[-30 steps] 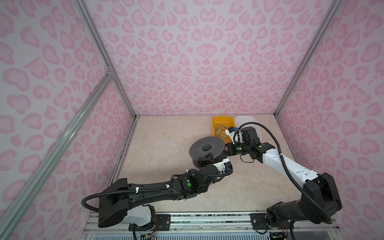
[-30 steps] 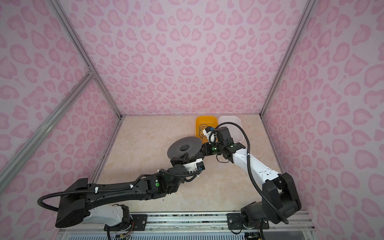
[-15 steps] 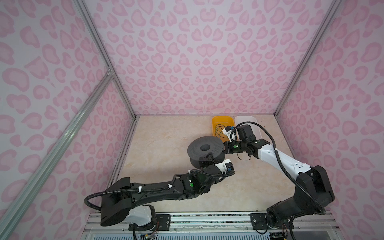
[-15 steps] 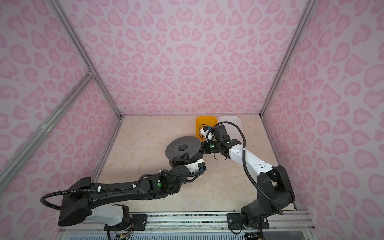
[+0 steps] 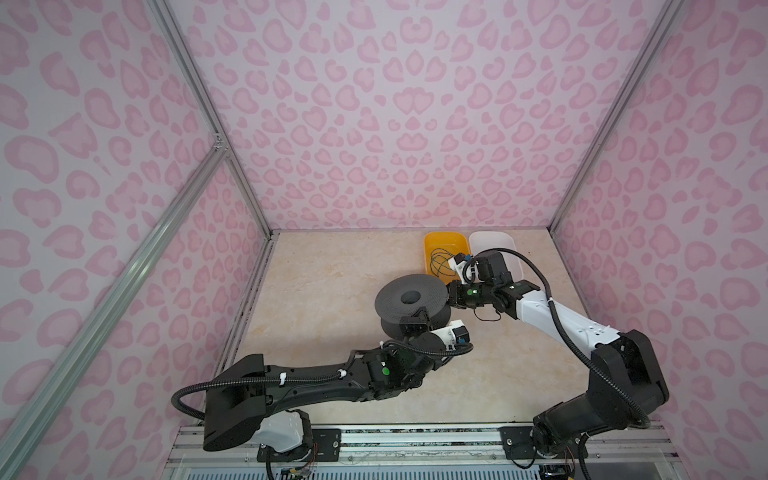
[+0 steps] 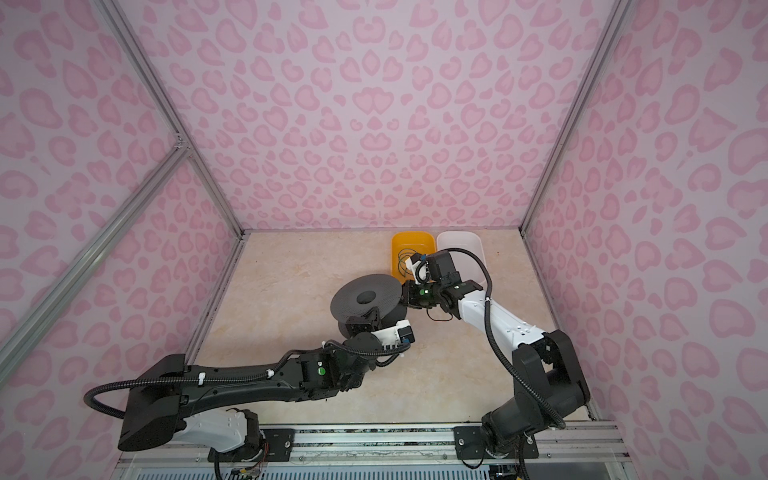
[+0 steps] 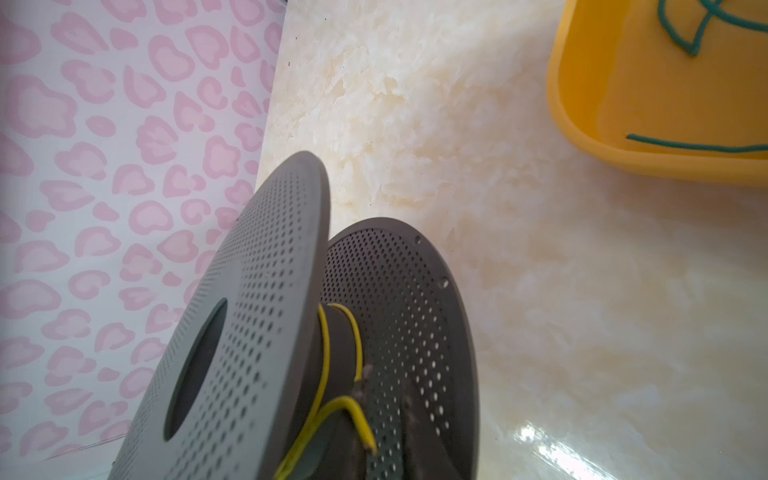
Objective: Wrap the cables
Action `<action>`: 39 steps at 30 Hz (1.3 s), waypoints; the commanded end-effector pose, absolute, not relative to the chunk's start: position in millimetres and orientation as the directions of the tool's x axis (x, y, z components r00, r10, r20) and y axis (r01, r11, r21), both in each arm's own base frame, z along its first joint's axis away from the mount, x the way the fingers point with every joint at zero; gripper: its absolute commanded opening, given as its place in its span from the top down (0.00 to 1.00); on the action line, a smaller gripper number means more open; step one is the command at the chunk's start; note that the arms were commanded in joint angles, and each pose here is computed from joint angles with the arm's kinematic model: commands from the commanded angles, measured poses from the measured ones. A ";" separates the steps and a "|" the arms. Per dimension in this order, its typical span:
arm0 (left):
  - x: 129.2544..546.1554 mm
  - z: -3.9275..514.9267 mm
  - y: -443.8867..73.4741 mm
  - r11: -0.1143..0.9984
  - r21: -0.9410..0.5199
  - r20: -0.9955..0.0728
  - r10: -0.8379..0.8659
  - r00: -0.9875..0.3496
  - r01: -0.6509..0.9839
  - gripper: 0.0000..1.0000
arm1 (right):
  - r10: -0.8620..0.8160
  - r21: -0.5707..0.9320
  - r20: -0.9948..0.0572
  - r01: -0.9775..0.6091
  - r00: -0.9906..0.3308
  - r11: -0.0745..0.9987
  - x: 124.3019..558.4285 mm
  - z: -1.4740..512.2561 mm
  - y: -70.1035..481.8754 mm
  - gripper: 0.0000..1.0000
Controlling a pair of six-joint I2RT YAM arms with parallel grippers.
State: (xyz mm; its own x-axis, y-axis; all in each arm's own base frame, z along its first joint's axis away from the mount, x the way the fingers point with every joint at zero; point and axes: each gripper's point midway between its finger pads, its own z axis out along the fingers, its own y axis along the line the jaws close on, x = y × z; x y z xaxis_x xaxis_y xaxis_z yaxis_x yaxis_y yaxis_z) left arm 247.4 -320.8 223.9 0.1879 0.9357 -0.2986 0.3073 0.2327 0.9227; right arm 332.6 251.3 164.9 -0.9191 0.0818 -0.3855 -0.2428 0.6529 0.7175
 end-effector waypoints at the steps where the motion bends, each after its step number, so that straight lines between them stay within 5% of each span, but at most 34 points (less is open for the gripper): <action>1: 240.1 221.5 -336.3 0.224 0.906 -0.325 0.912 0.249 0.360 0.96 | 0.119 0.756 -0.436 -0.291 -0.892 0.586 342.8 186.8 262.4 0.80; 20: 260.8 184.1 -307.5 0.270 0.873 -0.327 0.942 0.077 0.406 0.96 | 0.207 0.685 -0.370 -0.115 -0.906 0.719 329.6 158.7 185.7 0.72; 39: 268.8 140.0 -335.7 0.316 0.868 -0.349 0.937 0.018 0.382 0.95 | 0.385 0.656 -0.549 -0.097 -0.742 0.749 322.9 211.3 128.2 0.54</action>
